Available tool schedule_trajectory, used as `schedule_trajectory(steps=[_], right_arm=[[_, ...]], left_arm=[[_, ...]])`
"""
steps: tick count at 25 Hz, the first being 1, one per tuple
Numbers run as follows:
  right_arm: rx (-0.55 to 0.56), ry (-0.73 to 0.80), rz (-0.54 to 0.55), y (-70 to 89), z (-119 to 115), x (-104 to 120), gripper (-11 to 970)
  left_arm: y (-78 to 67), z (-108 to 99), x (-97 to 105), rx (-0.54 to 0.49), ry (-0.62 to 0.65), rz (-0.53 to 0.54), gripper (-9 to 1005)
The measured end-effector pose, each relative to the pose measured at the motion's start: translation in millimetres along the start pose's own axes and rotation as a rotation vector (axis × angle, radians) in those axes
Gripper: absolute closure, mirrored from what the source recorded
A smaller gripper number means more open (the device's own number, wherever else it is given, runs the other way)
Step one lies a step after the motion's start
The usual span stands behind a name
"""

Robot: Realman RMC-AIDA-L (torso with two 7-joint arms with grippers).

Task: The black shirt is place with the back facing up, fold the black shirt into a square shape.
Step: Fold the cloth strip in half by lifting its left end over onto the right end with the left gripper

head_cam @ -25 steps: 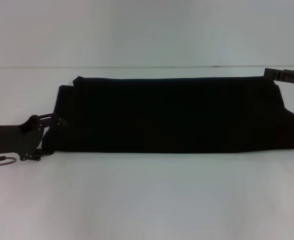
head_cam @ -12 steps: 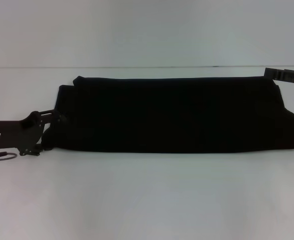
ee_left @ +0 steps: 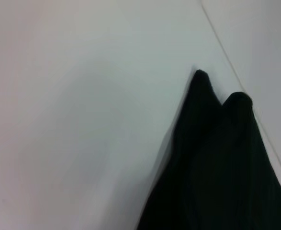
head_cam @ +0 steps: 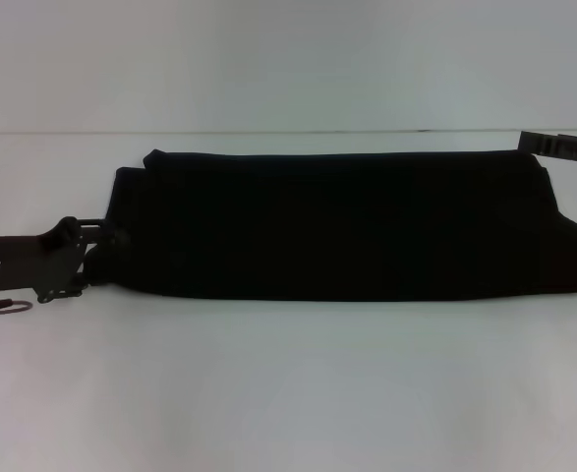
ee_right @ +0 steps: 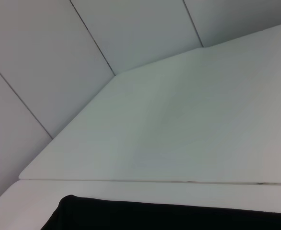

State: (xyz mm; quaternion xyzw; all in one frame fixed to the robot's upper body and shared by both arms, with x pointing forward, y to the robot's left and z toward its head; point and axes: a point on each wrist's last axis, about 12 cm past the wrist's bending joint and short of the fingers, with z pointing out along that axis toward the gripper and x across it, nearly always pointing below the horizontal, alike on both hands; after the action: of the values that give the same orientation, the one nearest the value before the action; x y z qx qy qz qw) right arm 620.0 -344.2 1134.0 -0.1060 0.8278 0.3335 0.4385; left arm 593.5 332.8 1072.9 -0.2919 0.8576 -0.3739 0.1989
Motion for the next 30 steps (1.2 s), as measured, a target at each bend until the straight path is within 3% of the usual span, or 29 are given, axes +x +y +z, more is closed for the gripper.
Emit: schedule_trajectory(steps=[4,15,17,26,30], right_arm=[[0.001,-0.001,-0.002,0.1,0.6,-0.9,19],[0.000,-0.001,-0.002,0.6,0.9,-0.9,18],[0.001,-0.001,-0.002,0.2,0.4,-0.5,18],[0.004,0.000,-0.002,-0.7,-0.5,1.1,18],[0.000,0.002,0.004,0.0,0.7,3.6,18]], left_arm=[[2.9,-0.7,0.7,-0.002,-0.004,0.005,224],[6.4,0.6,1.6,-0.021,-0.013,0.012,700],[6.7,0.8,1.8,-0.021,-0.013,0.014,891],[11.3,-2.3,3.9,-0.016,-0.006,0.082,917],[19.6,-12.1,4.9,0.039,-0.029,0.139,923]])
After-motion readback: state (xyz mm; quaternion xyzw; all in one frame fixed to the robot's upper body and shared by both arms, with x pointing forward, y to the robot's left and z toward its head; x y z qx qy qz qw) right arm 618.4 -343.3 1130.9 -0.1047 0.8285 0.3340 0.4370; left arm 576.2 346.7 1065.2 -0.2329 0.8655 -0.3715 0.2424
